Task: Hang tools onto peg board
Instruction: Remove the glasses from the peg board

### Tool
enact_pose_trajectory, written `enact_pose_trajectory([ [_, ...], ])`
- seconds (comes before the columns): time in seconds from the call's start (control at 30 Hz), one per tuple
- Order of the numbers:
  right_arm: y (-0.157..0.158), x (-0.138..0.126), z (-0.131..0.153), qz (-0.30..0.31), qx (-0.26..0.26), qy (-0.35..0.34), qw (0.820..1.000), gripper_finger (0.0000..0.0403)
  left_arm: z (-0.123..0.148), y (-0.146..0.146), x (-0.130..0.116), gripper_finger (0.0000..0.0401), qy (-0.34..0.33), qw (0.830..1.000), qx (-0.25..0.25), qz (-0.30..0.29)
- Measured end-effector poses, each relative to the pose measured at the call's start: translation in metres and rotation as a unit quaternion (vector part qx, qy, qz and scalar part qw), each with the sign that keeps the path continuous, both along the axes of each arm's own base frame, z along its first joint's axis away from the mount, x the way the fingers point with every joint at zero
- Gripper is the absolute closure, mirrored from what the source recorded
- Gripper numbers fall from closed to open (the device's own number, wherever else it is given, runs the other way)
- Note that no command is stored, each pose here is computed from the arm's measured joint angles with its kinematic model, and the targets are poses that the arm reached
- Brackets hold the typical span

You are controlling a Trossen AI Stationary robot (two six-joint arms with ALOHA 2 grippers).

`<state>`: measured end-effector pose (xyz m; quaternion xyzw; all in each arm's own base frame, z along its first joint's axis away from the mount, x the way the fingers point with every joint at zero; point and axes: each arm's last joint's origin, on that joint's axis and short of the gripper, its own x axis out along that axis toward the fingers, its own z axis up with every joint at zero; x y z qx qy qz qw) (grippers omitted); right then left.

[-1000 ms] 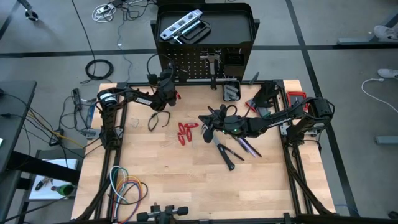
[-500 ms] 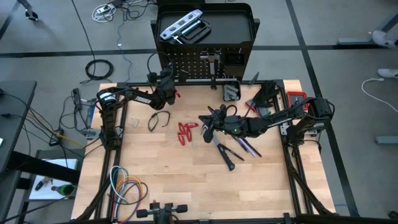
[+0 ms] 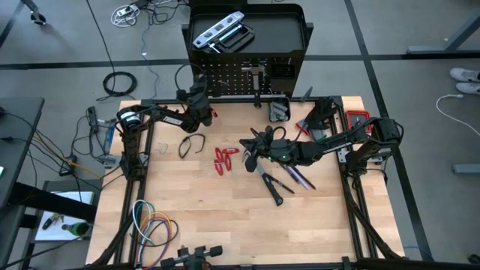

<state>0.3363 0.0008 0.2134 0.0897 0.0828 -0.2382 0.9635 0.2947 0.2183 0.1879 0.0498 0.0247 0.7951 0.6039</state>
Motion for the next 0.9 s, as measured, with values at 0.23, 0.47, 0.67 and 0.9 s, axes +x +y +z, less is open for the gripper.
enact_pose_trajectory([
  [0.23,0.0,0.0,0.0,0.001,-0.001,0.0,1.0,0.0379,0.0,-0.006,0.003,0.0372,-0.002,1.0,-0.003,0.008],
  [0.47,0.001,0.0,0.0,0.002,-0.003,0.002,1.0,0.0384,0.0,-0.012,0.007,0.0372,-0.004,1.0,-0.001,-0.003],
  [0.67,0.001,0.0,0.0,0.002,-0.003,0.002,1.0,0.0385,0.0,-0.011,0.008,0.0372,-0.033,0.999,0.008,-0.017],
  [0.9,0.001,0.0,0.001,0.002,-0.003,-0.002,1.0,0.0379,-0.007,-0.009,0.008,0.0372,-0.09,0.996,0.011,-0.025],
])
